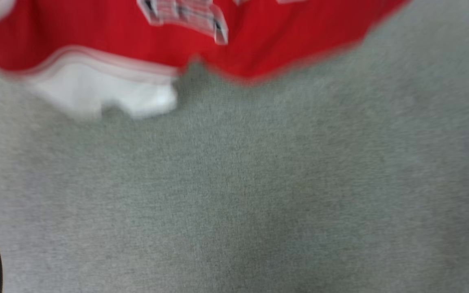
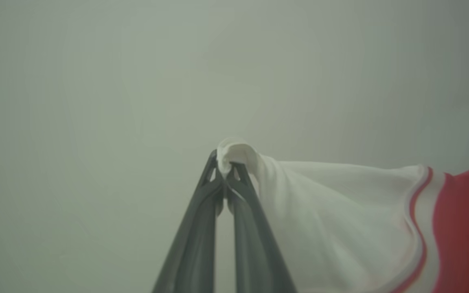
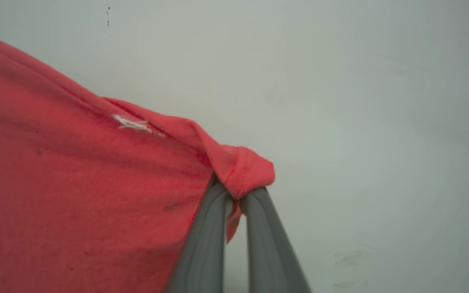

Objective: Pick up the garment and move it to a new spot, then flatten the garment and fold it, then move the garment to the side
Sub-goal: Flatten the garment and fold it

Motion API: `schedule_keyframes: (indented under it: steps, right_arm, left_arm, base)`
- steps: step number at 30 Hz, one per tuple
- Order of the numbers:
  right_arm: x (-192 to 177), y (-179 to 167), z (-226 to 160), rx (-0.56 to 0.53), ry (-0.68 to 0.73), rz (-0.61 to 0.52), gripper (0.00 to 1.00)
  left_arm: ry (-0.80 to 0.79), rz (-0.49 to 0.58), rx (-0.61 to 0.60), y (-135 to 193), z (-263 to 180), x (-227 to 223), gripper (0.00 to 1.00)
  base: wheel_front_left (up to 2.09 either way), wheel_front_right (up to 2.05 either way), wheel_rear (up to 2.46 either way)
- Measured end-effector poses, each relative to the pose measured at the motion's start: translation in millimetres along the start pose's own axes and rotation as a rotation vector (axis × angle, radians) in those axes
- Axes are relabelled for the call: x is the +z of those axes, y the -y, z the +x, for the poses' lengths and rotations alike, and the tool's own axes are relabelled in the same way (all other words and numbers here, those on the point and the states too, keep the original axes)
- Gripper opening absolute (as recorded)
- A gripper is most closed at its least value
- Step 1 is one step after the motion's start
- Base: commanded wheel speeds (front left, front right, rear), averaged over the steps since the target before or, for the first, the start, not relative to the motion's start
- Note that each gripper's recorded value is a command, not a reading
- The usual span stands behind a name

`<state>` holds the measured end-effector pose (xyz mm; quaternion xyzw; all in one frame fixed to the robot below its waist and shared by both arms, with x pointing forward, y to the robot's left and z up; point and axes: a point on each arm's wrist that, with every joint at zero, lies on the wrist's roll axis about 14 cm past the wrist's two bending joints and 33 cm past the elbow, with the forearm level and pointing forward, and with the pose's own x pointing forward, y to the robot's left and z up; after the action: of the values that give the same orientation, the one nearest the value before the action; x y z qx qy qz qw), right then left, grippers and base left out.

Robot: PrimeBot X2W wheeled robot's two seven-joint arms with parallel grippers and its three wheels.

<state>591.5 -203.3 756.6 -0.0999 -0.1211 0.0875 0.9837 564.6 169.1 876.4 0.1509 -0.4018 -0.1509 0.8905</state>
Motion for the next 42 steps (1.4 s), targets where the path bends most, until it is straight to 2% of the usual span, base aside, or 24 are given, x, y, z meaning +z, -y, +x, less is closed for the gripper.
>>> schedule_keyframes:
  steps: [6, 10, 13, 17, 20, 25, 29, 30, 31, 42]
  right_arm:
    - [-32.7, 10.0, 58.2, -0.054, 0.051, -0.014, 0.00]
    - [-70.8, 6.5, 86.9, -0.061, 0.049, -0.039, 0.00]
    - [-98.5, 3.7, 101.4, -0.067, 0.050, -0.045, 0.00]
    - [-145.9, -17.1, 111.6, -0.031, 0.012, -0.036, 0.00]
    - [-178.5, -31.1, 109.5, -0.003, -0.026, -0.016, 0.00]
    - [-239.4, -55.6, 80.7, 0.054, -0.165, -0.005, 0.00]
    - [-265.5, -69.1, 48.1, 0.081, -0.234, 0.028, 0.00]
    - [-288.0, -85.3, 10.9, 0.120, -0.314, 0.039, 0.00]
    - [-294.3, -88.7, -2.9, 0.127, -0.344, 0.048, 0.00]
    - [-282.8, -97.5, -109.2, 0.170, -0.507, 0.144, 0.00]
  left_arm:
    - [-0.002, 0.018, 0.058, -13.0, 27.8, -60.6, 0.00]
    - [-0.025, -0.070, 0.104, -11.1, 31.9, -111.9, 0.00]
    - [-0.042, -0.083, 0.127, -12.8, 27.8, -141.7, 0.00]
    - [-0.124, -0.102, 0.113, 0.4, 12.8, -187.1, 0.00]
    - [-0.184, -0.166, 0.116, 12.8, -6.4, -215.2, 0.00]
    - [-0.362, -0.276, 0.074, 59.5, -68.2, -265.1, 0.00]
    - [-0.436, -0.351, 0.052, 88.0, -114.0, -267.1, 0.00]
    - [-0.520, -0.421, 0.023, 119.1, -160.3, -264.0, 0.00]
    - [-0.544, -0.434, 0.016, 125.5, -174.8, -259.7, 0.00]
    - [-0.750, -0.541, -0.032, 168.2, -304.7, -185.3, 0.00]
  base:
    - [0.00, 0.00, 0.00]
    - [0.00, 0.00, 0.00]
    - [0.00, 0.00, 0.00]
    - [0.00, 0.00, 0.00]
    - [0.00, 0.00, 0.00]
    - [0.00, 0.00, 0.00]
    - [0.00, 0.00, 0.00]
    - [0.00, 0.00, 0.00]
    - [0.00, 0.00, 0.00]
    - [0.00, 0.00, 0.00]
